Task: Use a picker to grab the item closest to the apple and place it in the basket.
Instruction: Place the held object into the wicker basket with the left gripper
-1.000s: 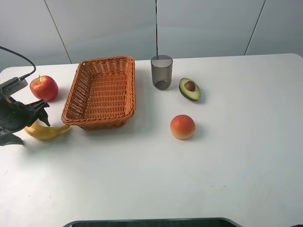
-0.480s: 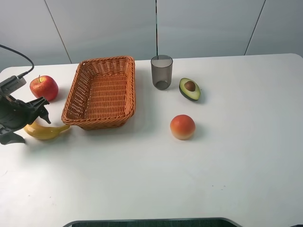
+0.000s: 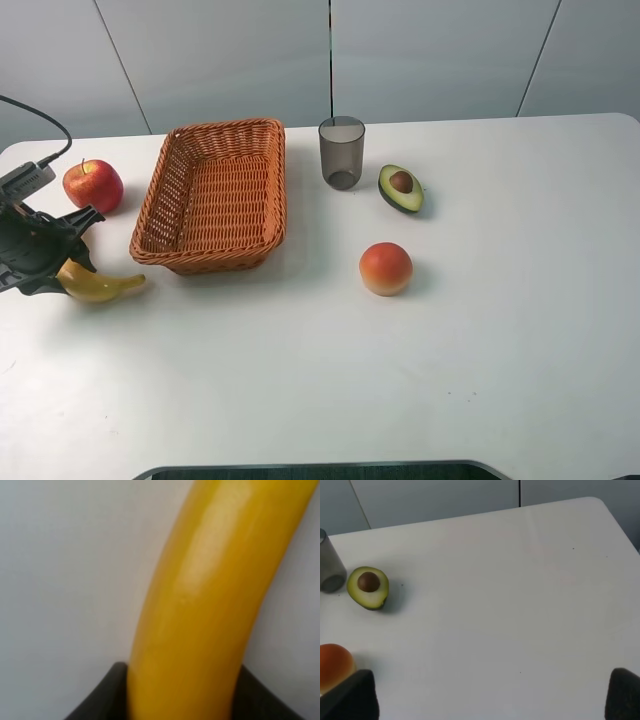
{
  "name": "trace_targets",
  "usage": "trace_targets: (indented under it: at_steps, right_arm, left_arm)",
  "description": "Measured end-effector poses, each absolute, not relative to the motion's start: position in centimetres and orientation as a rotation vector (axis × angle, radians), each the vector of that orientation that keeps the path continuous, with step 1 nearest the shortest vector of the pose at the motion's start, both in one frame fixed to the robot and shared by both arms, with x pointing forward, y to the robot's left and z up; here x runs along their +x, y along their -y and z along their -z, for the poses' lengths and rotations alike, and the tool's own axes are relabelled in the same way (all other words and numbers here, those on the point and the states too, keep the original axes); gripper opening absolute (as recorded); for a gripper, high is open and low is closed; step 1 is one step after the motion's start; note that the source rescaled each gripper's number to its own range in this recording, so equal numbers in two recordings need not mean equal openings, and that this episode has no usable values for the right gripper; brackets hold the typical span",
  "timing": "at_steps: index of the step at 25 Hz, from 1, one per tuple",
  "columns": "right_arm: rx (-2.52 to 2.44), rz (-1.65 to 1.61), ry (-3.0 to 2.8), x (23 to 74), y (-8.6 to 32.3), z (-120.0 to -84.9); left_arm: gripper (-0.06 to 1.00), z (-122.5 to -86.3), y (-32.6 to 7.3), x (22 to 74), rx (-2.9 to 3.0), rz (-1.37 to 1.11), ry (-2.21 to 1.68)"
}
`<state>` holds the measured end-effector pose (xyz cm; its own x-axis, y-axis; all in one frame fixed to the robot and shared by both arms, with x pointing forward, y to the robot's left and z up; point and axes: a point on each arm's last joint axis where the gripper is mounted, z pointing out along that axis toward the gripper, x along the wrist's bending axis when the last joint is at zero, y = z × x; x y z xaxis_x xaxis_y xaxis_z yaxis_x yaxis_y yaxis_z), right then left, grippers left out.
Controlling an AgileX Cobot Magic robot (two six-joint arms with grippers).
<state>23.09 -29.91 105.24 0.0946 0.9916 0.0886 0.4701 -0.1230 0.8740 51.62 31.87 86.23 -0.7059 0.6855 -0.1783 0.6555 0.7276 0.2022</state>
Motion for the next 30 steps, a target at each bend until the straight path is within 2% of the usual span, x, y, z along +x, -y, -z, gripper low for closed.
trace_targets:
  at_steps: [22, 25, 30]
  right_arm:
    - [1.685, -0.96, -1.453, 23.1, 29.9, -105.2]
    - [1.685, -0.96, -1.453, 23.1, 29.9, -105.2]
    - [1.685, -0.96, -1.453, 23.1, 29.9, -105.2]
  left_arm:
    - [0.03, -86.4, -31.8, 50.9, 1.2, -0.137, -2.725]
    - [0.03, -87.2, -31.8, 50.0, 1.293, -0.108, -2.74]
    - [0.03, -91.0, -31.7, 49.1, 1.351, -0.15, -2.663]
